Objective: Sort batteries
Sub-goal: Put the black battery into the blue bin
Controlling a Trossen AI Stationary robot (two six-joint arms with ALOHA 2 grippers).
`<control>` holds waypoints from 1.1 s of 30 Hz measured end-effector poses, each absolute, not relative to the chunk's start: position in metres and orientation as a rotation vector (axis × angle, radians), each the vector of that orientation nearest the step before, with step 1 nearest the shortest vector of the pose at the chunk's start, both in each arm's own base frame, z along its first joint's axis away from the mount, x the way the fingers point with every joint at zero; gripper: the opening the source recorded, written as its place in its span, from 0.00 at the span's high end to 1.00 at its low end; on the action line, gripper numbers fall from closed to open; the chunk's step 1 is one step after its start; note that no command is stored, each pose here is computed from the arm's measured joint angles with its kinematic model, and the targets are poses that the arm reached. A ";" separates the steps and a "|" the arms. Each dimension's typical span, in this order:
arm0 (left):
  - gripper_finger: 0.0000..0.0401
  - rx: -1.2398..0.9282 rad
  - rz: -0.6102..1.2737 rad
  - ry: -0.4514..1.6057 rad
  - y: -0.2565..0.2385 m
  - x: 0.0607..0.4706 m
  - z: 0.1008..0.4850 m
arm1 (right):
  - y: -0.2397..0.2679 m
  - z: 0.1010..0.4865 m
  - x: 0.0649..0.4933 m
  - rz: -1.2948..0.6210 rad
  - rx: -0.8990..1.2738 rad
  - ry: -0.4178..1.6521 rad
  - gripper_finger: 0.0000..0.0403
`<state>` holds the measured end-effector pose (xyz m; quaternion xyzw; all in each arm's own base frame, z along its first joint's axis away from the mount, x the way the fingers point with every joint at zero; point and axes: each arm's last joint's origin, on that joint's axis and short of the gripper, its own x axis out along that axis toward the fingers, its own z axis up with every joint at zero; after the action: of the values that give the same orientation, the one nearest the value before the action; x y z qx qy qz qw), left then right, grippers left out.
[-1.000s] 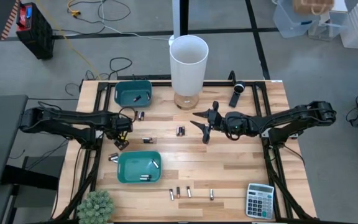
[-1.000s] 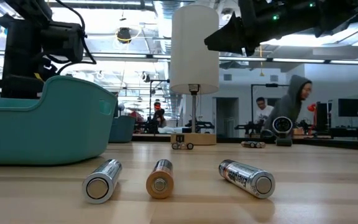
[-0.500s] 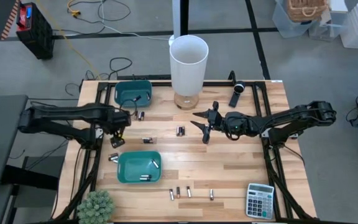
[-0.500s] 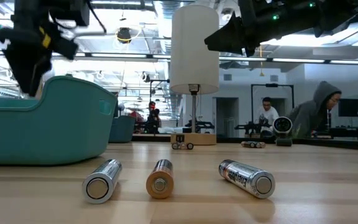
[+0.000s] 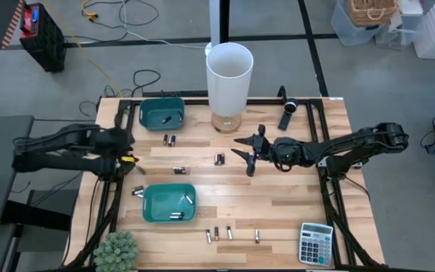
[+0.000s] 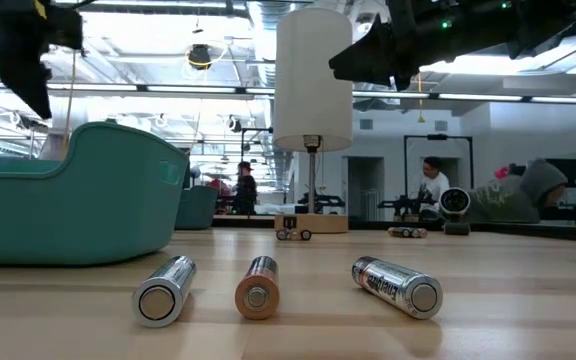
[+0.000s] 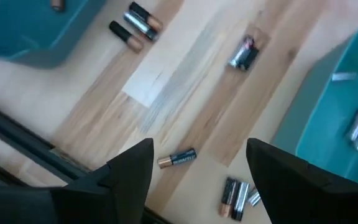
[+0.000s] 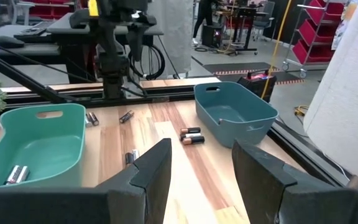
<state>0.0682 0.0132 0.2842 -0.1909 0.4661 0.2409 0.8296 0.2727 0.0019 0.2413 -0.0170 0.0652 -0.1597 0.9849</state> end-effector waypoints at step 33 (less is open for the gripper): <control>0.38 -0.361 0.481 1.802 0.036 0.163 0.166 | 0.004 0.248 0.273 -0.315 -0.022 0.065 0.54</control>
<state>0.1627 0.0360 0.1657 -0.1545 0.7715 0.2060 0.5818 0.2735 0.0038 0.2482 -0.0107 0.0321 -0.1567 0.9871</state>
